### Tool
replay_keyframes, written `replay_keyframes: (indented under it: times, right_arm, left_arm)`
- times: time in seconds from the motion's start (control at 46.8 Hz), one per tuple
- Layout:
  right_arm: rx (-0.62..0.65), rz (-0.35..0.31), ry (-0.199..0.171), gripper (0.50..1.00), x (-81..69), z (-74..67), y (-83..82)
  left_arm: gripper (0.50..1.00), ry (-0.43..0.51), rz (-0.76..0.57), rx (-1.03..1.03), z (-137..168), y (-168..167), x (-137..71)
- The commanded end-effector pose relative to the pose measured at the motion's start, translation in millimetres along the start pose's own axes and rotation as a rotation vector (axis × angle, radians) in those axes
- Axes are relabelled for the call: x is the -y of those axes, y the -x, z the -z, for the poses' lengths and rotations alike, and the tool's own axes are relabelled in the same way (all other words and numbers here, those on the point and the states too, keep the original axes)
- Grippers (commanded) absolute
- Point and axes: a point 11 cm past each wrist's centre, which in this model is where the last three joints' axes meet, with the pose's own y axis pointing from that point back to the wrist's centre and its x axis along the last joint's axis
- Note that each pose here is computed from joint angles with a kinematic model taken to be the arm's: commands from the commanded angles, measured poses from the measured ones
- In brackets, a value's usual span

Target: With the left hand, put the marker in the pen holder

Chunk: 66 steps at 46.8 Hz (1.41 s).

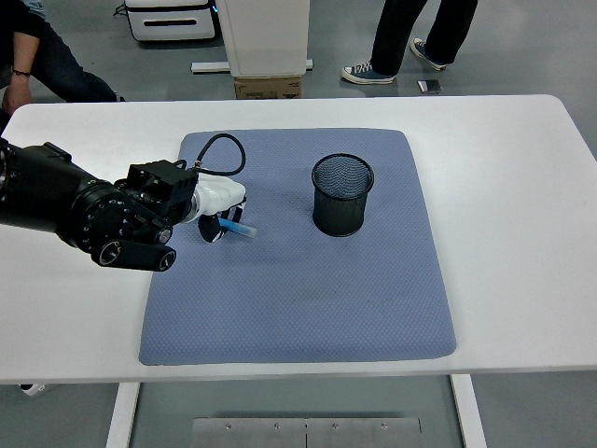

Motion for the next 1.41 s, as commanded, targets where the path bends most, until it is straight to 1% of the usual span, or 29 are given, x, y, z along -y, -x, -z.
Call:
replay_keyframes:
  times: [0.0,0.021,0.085,0.363,0.641,1.026,1.389]
  right_arm:
    - [0.000,-0.001,0.000,1.000,0.0,0.0,-0.2]
    - [0.000,0.000,0.000,1.000,0.0,0.0,0.0]
    - [0.000,-0.001,0.000,1.000,0.0,0.0,-0.2]
    - [0.000,-0.001,0.000,1.000,0.0,0.0,-0.2]
    - [0.000,-0.001,0.000,1.000,0.0,0.0,-0.2]
    - [0.000,0.000,0.000,1.000,0.0,0.0,0.0]
    - [0.000,-0.001,0.000,1.000,0.0,0.0,-0.2]
  left_arm:
    - [0.561,-0.001,0.001,0.001,0.2,0.2,0.0]
    - [0.555,0.000,0.000,0.000,-0.2,-0.1,0.0]
    - [0.500,0.001,0.002,0.002,-0.4,0.4,0.1]
    - [0.500,-0.003,0.004,0.003,1.1,-0.8,0.3]
    - [0.500,-0.018,-0.007,-0.002,7.0,-14.2,0.8]
    - [0.500,-0.026,-0.045,-0.018,8.6,-49.2,-7.5]
    - [0.500,-0.001,-0.086,-0.031,-2.8,-79.9,-15.5]
